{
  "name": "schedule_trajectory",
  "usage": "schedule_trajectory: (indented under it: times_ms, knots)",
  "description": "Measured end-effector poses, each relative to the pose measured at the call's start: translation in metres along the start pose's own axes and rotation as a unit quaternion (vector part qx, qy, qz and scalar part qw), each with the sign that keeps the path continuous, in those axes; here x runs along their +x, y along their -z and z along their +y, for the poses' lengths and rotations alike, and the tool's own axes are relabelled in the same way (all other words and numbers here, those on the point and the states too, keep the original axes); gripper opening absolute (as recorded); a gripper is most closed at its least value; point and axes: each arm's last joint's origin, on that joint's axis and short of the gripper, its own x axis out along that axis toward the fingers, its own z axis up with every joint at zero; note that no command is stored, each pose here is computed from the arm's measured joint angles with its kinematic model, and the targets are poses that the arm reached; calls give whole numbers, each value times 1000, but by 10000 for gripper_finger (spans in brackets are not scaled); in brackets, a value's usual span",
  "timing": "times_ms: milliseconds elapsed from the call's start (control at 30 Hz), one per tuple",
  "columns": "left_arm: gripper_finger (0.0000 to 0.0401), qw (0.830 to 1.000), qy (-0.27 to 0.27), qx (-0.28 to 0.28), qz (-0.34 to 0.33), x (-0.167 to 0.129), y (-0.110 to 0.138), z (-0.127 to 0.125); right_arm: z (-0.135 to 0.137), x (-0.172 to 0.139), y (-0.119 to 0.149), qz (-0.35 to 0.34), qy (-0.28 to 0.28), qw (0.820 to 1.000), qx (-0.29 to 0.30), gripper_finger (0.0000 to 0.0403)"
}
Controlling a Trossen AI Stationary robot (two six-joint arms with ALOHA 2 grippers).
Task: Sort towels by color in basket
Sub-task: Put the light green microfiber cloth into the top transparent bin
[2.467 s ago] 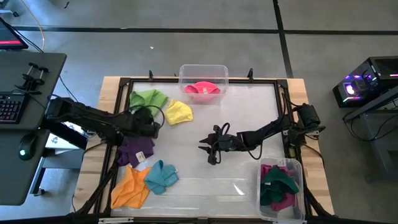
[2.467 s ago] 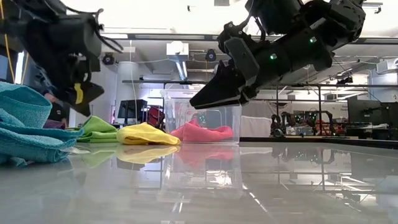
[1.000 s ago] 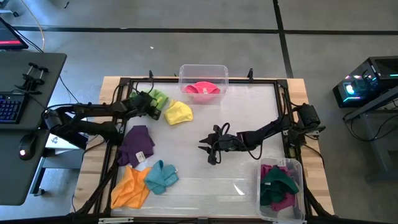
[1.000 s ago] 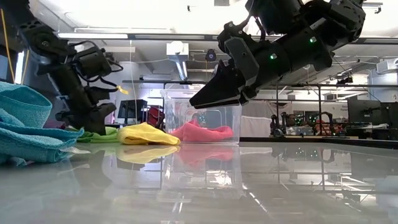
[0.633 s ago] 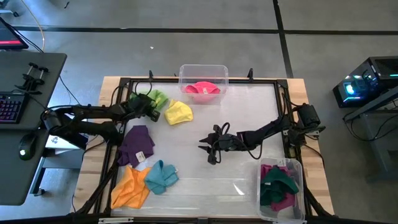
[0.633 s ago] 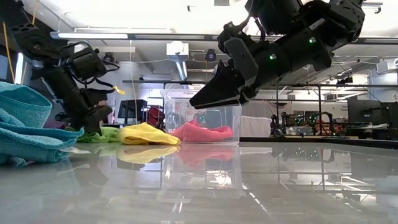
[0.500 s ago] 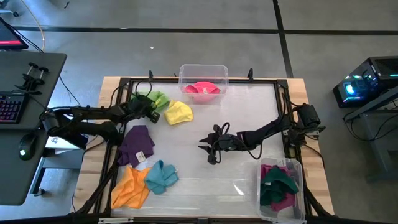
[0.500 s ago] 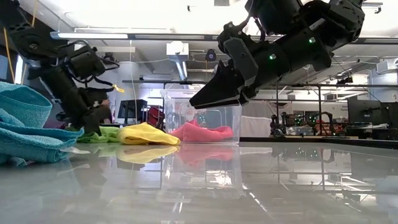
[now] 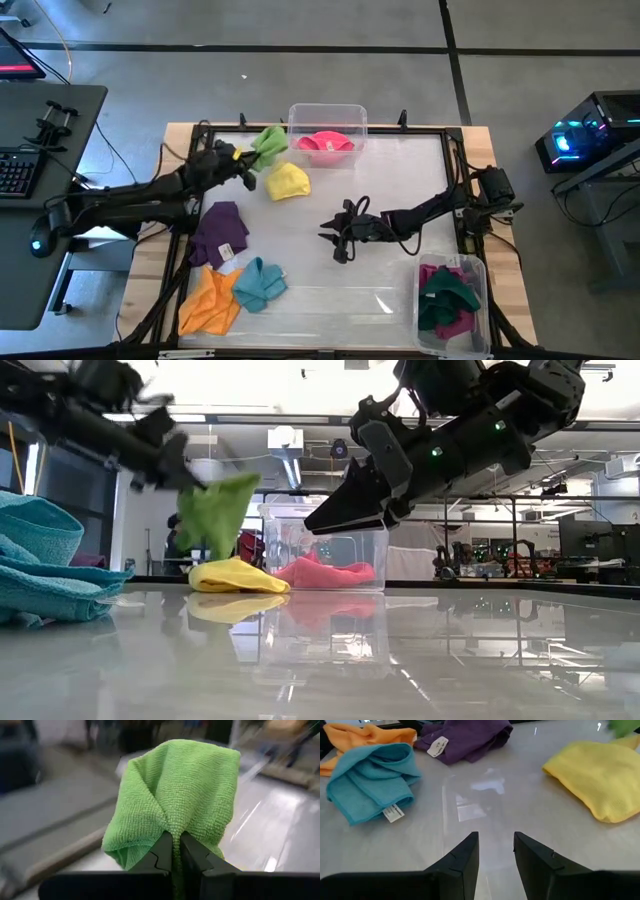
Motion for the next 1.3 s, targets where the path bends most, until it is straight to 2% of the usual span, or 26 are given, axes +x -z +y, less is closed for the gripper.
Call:
schedule_trajectory:
  times_ms: [100,233,433,967,1133,1233,1300]
  knots:
    - [4,997,31,24,-63,-9,-13,-8,0,0,-1,-5,3,1000,1,119]
    - [4,985,67,79,-140,-23,-27,-21,-1,0,-3,-19,23,1000,4,119]
    - [4,971,86,91,-205,-38,-37,-33,-2,0,-3,-18,24,1000,9,119]
    - [3,965,75,101,-231,-41,-44,-37,-2,0,-2,-15,23,1000,4,119]
    - [3,967,95,96,-215,-31,-73,-42,-4,1,-3,-17,25,1000,1,119]
    - [3,971,105,116,-178,-14,-95,-48,-8,2,-5,-22,31,999,5,119]
    - [3,974,91,134,-156,1,-111,-50,-10,2,-5,-21,35,999,6,119]
